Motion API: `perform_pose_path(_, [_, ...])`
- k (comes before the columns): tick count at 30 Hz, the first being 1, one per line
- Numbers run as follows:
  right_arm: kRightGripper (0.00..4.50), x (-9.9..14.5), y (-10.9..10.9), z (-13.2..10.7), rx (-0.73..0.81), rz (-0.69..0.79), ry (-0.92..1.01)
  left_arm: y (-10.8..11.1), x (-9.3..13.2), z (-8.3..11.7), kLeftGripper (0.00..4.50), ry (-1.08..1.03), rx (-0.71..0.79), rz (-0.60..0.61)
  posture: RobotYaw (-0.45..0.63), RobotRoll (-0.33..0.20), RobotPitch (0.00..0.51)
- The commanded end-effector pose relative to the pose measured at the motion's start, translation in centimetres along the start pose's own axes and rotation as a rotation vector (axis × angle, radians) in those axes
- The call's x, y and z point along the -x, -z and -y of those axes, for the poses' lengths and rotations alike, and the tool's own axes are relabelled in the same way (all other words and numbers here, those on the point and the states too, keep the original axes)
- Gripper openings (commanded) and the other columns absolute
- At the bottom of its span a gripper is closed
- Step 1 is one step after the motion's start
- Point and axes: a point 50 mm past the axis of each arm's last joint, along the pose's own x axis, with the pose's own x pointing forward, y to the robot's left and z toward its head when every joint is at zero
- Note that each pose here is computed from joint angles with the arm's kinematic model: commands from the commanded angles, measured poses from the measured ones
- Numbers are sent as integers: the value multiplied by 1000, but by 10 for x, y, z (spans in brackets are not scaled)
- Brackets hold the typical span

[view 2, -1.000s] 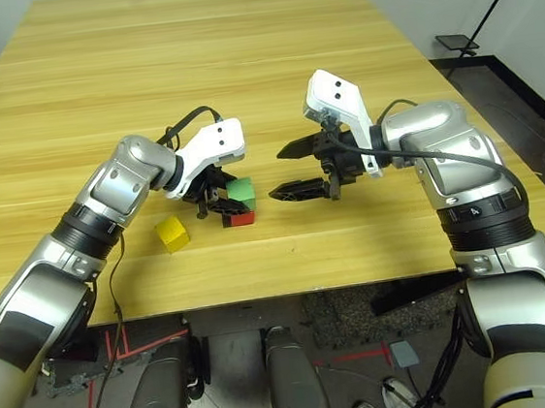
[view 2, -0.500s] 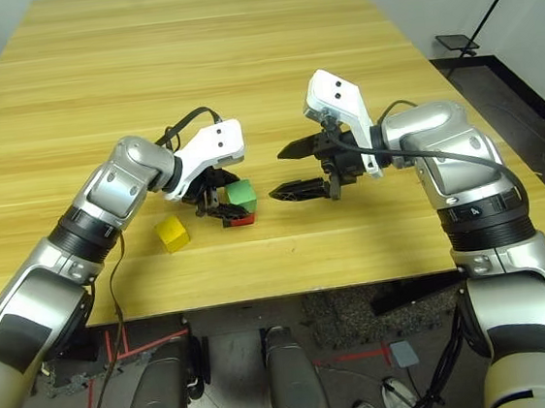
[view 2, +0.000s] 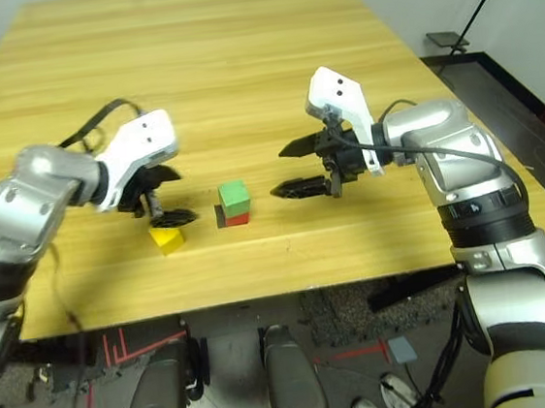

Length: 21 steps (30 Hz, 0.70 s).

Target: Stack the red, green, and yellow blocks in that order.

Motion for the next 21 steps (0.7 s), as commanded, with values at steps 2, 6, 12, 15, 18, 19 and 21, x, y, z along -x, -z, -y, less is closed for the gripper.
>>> perform_pose_path(2, [4500, -2, -2, 2, 12, -7, -16, 12, -9, 11, 4484, -38, 56, -13, 253, -136, 95])
perform_pose_path(6, [4500, -3, -4, 5, 21, -8, -20, 19, -19, 16, 4484, -37, 93, -16, 262, -140, 93])
perform_pose_path(12, [4500, -5, -6, 5, 26, -7, -30, 23, -30, 17, 4305, -43, 104, 3, 263, -144, 92])
perform_pose_path(15, [4500, -5, -5, 4, 26, -9, -31, 22, -30, 16, 3581, -58, 115, 6, 255, -145, 90])
perform_pose_path(18, [4500, -3, -3, 4, 24, -11, -25, 17, -22, 12, 2552, -61, 101, 2, 251, -142, 89])
perform_pose_path(19, [4500, -2, -3, 4, 23, -12, -24, 13, -18, 10, 2185, -63, 94, 7, 250, -141, 89])
perform_pose_path(21, [4500, -1, -2, 3, 21, -14, -24, 2, -10, 7, 2056, -53, 77, 37, 247, -139, 89])
